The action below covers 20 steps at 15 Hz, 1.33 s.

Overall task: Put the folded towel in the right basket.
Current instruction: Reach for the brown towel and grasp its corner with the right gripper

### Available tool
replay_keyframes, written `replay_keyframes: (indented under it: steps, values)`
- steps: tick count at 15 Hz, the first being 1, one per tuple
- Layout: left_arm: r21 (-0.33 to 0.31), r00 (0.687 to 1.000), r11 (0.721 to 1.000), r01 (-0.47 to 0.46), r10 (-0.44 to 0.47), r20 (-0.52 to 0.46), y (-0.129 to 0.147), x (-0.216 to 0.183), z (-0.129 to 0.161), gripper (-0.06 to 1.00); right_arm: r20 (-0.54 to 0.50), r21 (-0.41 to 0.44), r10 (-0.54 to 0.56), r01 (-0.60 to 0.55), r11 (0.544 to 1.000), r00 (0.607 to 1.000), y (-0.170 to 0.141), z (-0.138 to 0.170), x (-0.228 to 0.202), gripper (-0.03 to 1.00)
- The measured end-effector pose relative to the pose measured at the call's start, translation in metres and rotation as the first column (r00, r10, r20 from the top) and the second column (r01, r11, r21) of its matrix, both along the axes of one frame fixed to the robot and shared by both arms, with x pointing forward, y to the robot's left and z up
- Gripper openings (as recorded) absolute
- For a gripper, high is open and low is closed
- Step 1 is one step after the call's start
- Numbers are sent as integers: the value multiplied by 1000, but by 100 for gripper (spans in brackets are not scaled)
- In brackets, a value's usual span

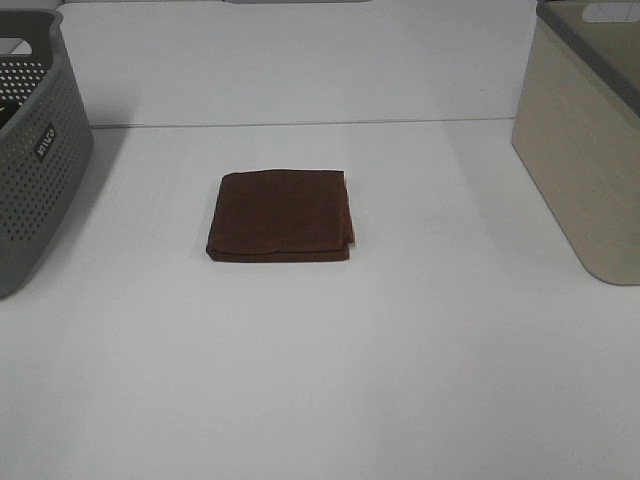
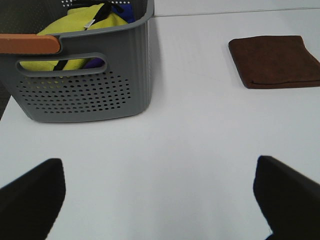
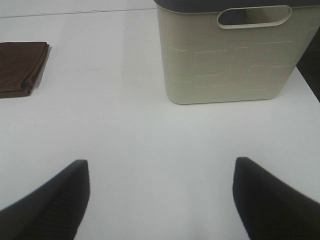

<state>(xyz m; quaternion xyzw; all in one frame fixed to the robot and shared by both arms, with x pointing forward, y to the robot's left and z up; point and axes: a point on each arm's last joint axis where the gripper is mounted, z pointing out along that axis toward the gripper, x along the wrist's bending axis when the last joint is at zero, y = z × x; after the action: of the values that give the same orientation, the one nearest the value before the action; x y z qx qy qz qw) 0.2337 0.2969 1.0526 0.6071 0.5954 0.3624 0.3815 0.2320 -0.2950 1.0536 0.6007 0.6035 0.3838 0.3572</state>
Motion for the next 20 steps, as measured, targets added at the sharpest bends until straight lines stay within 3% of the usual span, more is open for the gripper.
replay_keyframes:
  steps: [20]
  values:
    - [0, 1000, 1000, 0, 0, 0, 0, 0, 0, 97, 0, 0, 0, 0, 1000, 1000, 0, 0, 0, 75]
